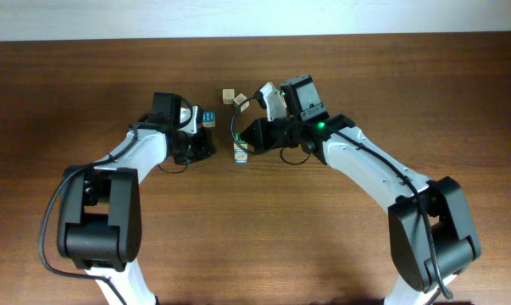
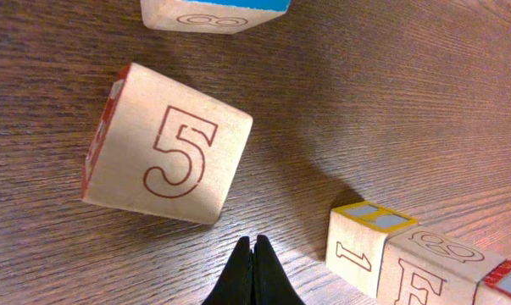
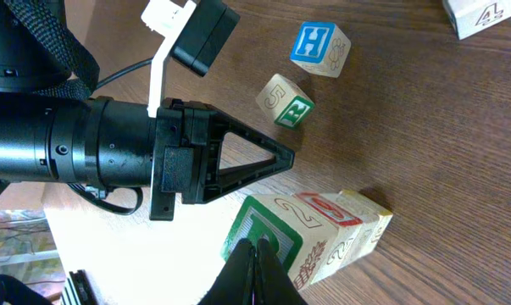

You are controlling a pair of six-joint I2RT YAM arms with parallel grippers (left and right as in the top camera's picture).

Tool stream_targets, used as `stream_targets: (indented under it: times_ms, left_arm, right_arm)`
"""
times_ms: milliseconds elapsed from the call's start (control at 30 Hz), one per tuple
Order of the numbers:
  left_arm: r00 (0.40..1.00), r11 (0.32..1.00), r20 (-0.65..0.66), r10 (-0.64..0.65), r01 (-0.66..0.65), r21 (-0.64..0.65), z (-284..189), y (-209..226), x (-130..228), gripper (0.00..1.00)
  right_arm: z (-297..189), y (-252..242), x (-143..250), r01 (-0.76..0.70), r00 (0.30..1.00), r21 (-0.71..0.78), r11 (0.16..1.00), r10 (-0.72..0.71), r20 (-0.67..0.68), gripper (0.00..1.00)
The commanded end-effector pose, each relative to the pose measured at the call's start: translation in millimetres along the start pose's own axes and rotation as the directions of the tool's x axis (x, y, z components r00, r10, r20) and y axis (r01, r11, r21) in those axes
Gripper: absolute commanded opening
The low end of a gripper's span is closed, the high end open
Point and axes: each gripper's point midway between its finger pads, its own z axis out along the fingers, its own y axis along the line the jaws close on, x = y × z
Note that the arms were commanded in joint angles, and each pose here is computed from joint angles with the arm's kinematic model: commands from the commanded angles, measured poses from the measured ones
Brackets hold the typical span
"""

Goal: Rotate 4 blocks

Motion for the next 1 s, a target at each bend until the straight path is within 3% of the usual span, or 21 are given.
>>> stream_targets:
  times_ms: [0,333,500,600,633,700,733,767,833,867,967]
  left_arm:
    - [1.0,1.0,0.018,0.019,-0.019,0.0,-3,-2,-8,0.0]
    - [0.999,1.0,0.026,0.024,-0.024,0.002,-9,-6,-11,0.0]
    - [0.974,0.983,0.15,0.168,-0.155,-0.095,-86,-34,-36,0.0]
    - [0.911,0.95,0.277,0.305,-0.27,-0.158,-159,-62,-38,0.02]
    - [0.885,0.935,0.312,0.347,-0.299,-0.192,-181,-68,-36,0.11]
    - [0.849,0.918,0.364,0.383,-0.305,-0.254,-214,-73,-32,0.44]
    - [0.843,0.917,0.374,0.387,-0.307,-0.256,-226,-77,-24,0.66]
    - [0.834,0.915,0.388,0.391,-0.31,-0.257,-233,-80,-22,0.99]
    - [0.828,0.915,0.399,0.394,-0.313,-0.255,-238,-82,-21,0.99]
    - [0.829,0.915,0.397,0.394,-0.315,-0.251,-237,-83,-21,0.99]
    - [0.829,0.915,0.397,0.394,-0.315,-0.251,-237,-83,-21,0.99]
  right_arm:
    - [-6,12,-17,0.026,0.999,-0.003,1.0,-0.026,0.039,0.04]
    - [-22,28,-34,0.047,0.997,-0.048,0.998,-0.044,0.064,0.04]
    - [-109,43,-61,0.138,0.978,0.07,0.988,-0.147,0.148,0.05]
    - [-181,45,-55,0.143,0.962,0.195,0.97,-0.183,0.204,0.18]
    - [-206,42,-49,0.125,0.957,0.261,0.957,-0.186,0.223,0.25]
    - [-251,38,-34,0.083,0.946,0.395,0.915,-0.197,0.258,0.37]
    - [-283,37,-18,0.045,0.937,0.491,0.87,-0.207,0.28,0.49]
    - [-304,37,-5,0.02,0.931,0.55,0.835,-0.216,0.294,0.6]
    - [-333,41,18,-0.008,0.923,0.609,0.793,-0.228,0.31,0.8]
    - [-352,46,37,-0.024,0.918,0.637,0.77,-0.236,0.319,0.98]
    - [-376,59,76,-0.028,0.913,0.645,0.764,-0.243,0.328,0.98]
